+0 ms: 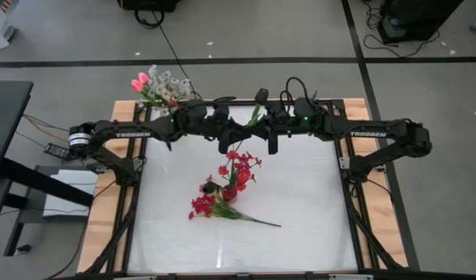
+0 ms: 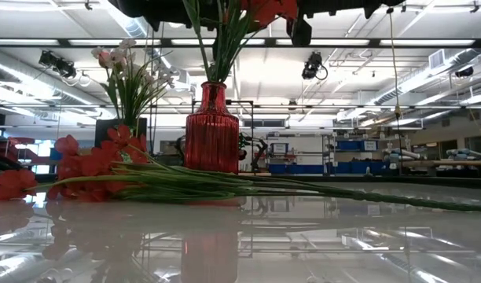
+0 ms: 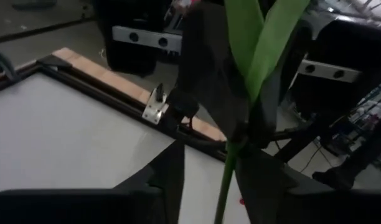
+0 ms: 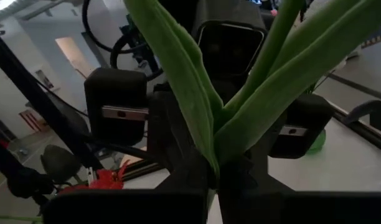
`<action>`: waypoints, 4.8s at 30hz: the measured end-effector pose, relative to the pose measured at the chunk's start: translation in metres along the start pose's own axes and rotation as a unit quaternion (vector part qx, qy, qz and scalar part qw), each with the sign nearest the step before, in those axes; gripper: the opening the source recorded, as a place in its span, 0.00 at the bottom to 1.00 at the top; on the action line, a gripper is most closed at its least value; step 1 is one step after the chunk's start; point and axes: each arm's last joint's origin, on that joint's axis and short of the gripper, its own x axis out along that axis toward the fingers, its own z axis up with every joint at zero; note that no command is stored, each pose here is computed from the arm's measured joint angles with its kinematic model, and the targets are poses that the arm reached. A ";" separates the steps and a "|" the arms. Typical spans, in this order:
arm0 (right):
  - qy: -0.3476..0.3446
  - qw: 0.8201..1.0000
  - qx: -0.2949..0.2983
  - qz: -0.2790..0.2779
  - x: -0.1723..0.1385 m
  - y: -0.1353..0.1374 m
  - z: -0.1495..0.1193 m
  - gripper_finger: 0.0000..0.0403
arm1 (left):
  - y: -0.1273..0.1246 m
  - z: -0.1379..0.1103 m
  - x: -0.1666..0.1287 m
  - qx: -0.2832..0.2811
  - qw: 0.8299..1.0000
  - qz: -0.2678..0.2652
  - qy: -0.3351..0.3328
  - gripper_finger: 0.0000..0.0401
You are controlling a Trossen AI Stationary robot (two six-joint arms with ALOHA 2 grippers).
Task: Sort flowers into vase by color
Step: Put the black flowers into the red flower vase
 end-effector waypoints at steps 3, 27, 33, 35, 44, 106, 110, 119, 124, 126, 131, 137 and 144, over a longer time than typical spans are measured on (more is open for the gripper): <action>0.000 1.000 0.000 0.004 0.000 0.000 0.000 0.04 | -0.001 0.002 0.000 0.003 1.000 -0.001 0.006 0.27; 0.002 0.999 0.033 0.012 0.000 0.002 0.000 0.31 | -0.008 -0.003 0.002 0.092 0.996 0.004 0.008 0.01; -0.004 0.998 0.055 0.011 -0.001 0.002 0.002 0.31 | -0.011 0.003 -0.003 0.101 0.995 -0.004 -0.006 0.01; -0.007 0.998 0.055 0.013 -0.002 0.003 0.003 0.31 | -0.012 0.005 -0.006 0.105 0.994 -0.002 -0.011 0.01; -0.060 0.997 0.042 0.003 -0.025 0.014 0.022 0.31 | -0.008 0.020 -0.021 0.128 0.989 0.053 -0.049 0.01; -0.064 0.990 0.077 -0.095 -0.066 0.067 0.013 0.31 | -0.043 -0.115 -0.077 0.217 0.930 -0.120 -0.270 0.01; -0.066 0.990 0.077 -0.099 -0.066 0.068 0.012 0.31 | -0.042 -0.118 -0.074 0.214 0.930 -0.129 -0.267 0.01; -0.069 0.990 0.078 -0.099 -0.066 0.068 0.013 0.31 | -0.042 -0.132 -0.064 0.212 0.937 -0.136 -0.241 0.01; -0.070 0.990 0.078 -0.099 -0.066 0.068 0.013 0.31 | -0.042 -0.142 -0.058 0.211 0.942 -0.140 -0.222 0.01; -0.071 0.989 0.078 -0.099 -0.066 0.068 0.014 0.31 | -0.041 -0.144 -0.057 0.211 0.942 -0.140 -0.220 0.01; -0.072 0.990 0.078 -0.095 -0.066 0.067 0.014 0.31 | -0.040 -0.145 -0.056 0.211 0.944 -0.137 -0.213 0.01; -0.070 0.990 0.078 -0.092 -0.066 0.067 0.014 0.31 | -0.034 -0.156 -0.050 0.200 0.961 -0.118 -0.147 0.16; -0.066 0.989 0.099 -0.083 -0.066 0.068 0.014 0.31 | -0.033 -0.166 -0.049 0.191 0.972 -0.107 -0.082 0.41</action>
